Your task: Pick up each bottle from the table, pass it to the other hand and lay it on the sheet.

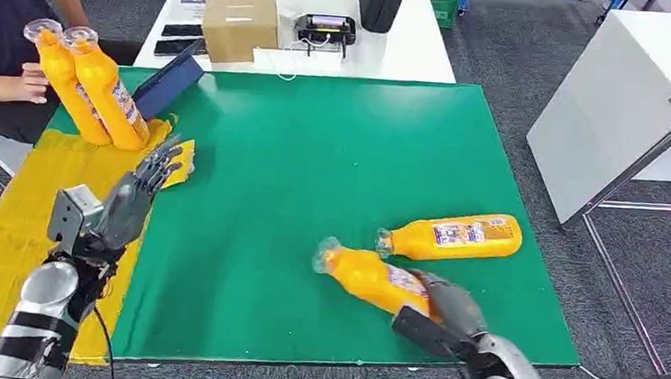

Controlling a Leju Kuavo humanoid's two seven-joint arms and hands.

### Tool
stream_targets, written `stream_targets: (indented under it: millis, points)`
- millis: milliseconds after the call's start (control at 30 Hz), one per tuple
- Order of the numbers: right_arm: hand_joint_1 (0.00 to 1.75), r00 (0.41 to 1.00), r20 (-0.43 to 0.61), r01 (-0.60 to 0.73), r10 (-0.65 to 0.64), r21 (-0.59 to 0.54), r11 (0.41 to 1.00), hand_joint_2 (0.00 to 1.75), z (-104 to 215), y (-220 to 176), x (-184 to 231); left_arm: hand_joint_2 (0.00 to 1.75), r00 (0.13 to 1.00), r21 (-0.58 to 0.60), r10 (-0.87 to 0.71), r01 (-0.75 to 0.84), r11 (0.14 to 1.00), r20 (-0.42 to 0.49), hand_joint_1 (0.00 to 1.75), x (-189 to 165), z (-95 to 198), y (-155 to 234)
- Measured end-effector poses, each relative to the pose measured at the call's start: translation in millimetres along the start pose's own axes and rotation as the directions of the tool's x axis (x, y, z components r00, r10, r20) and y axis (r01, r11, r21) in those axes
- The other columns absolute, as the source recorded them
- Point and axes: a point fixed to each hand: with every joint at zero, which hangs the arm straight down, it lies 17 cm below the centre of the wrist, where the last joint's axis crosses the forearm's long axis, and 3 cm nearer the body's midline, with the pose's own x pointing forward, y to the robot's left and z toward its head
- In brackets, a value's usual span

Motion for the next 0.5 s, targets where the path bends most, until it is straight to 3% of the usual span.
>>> stream_targets:
  millis: [67, 167, 333, 500]
  points:
    - [1.75, 0.967, 0.137, 0.226, -0.214, -0.073, 0.972, 1.75, 2.6, -14.2, 42.9, 1.75, 0.998, 0.01, 0.062, -0.062, 0.998, 0.015, 0.0, 6.3, 5.7, -3.6]
    - [1.75, 0.891, 0.3, 0.403, -0.341, -0.177, 0.898, 1.75, 4.6, -54.1, 97.3, 1.75, 0.981, 0.019, 0.185, -0.187, 0.982, 0.06, 0.0, 24.9, 6.7, -16.2]
    - [1.75, 0.827, 0.412, 0.499, -0.383, -0.224, 0.837, 1.75, -1.5, -82.0, 150.8, 1.75, 0.956, -0.001, 0.264, -0.266, 0.964, 0.128, 0.0, 60.1, -7.1, -55.5]
    - [1.75, 0.796, 0.469, 0.522, -0.382, -0.213, 0.826, 1.75, -13.4, -92.7, 186.5, 1.75, 0.925, -0.082, 0.341, -0.331, 0.94, 0.171, 0.0, 89.0, -16.5, -95.5]
